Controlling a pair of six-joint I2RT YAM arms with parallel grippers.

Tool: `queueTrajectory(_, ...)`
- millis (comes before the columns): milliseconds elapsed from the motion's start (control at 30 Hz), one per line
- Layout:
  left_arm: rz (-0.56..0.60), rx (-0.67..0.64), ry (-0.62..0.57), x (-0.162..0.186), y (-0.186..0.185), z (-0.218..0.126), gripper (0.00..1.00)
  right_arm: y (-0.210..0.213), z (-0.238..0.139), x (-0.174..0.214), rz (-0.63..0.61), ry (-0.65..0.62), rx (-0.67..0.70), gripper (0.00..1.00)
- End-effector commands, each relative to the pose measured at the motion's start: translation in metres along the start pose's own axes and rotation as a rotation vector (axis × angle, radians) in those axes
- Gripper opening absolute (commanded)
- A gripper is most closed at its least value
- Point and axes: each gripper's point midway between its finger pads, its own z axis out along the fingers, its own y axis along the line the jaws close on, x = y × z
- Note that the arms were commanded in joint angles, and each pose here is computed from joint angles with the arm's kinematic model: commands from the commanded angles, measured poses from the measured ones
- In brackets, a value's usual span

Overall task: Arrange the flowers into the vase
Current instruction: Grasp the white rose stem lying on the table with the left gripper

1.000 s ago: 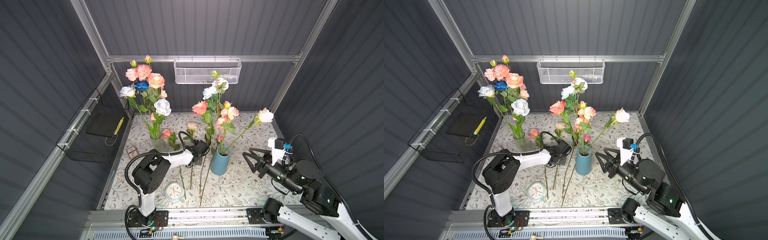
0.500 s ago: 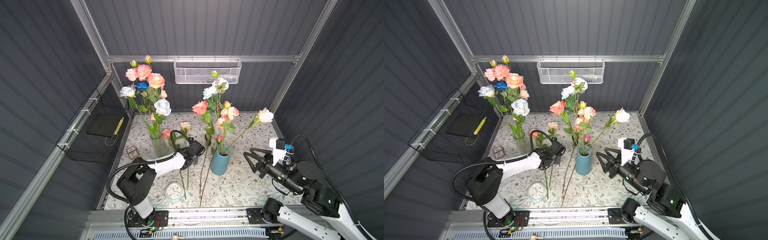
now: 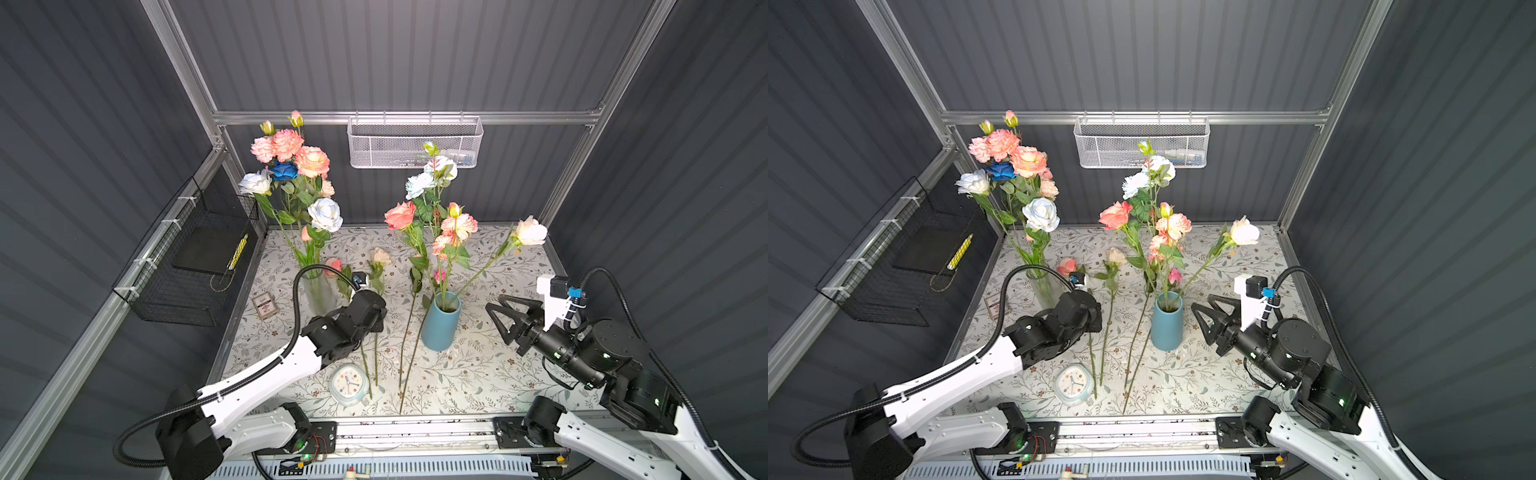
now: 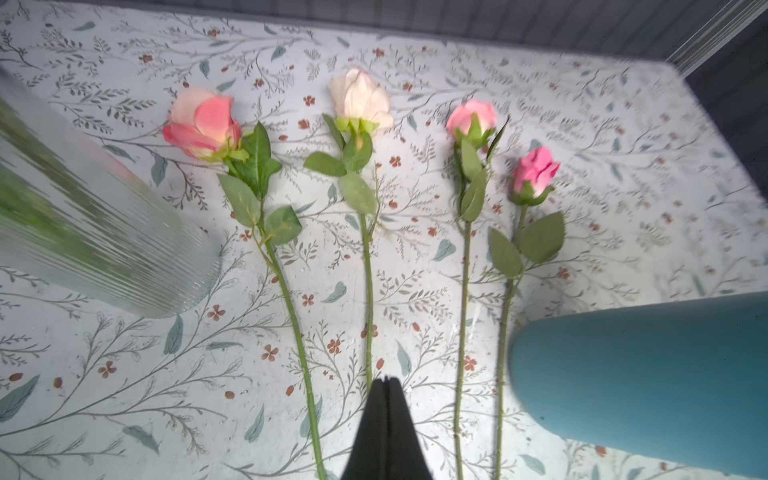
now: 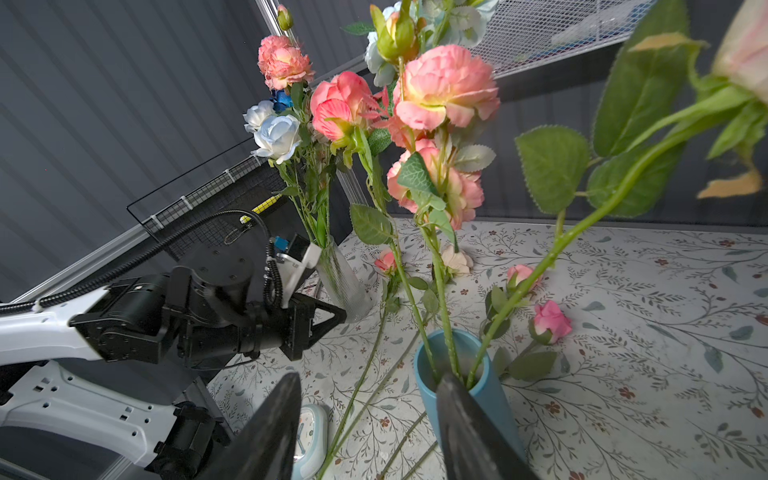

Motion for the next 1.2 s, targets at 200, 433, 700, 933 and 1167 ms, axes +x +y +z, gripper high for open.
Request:
queueTrajectory(200,0.064,-0.091,0.151,0.025,0.002,0.018,0.15,0.007,0.005,-0.01,0.02,-0.03,-0.023,0.55)
queueTrajectory(433,0.067,-0.107,0.203,0.046,0.005,0.071,0.61,0.007,0.004,-0.008,0.022,-0.023,-0.026,0.55)
queueTrajectory(700,0.064,-0.182,0.243,0.056,0.023,0.137,0.81,0.005,-0.005,-0.008,0.023,-0.04,-0.024,0.55)
queueTrajectory(933,0.072,-0.261,0.39,0.092,0.036,0.146,0.78,-0.002,-0.017,-0.005,0.015,-0.036,0.001,0.55)
queueTrajectory(1167,0.085,-0.234,0.491,0.118,0.041,0.104,0.67,-0.006,-0.02,-0.002,0.004,-0.038,0.013,0.55)
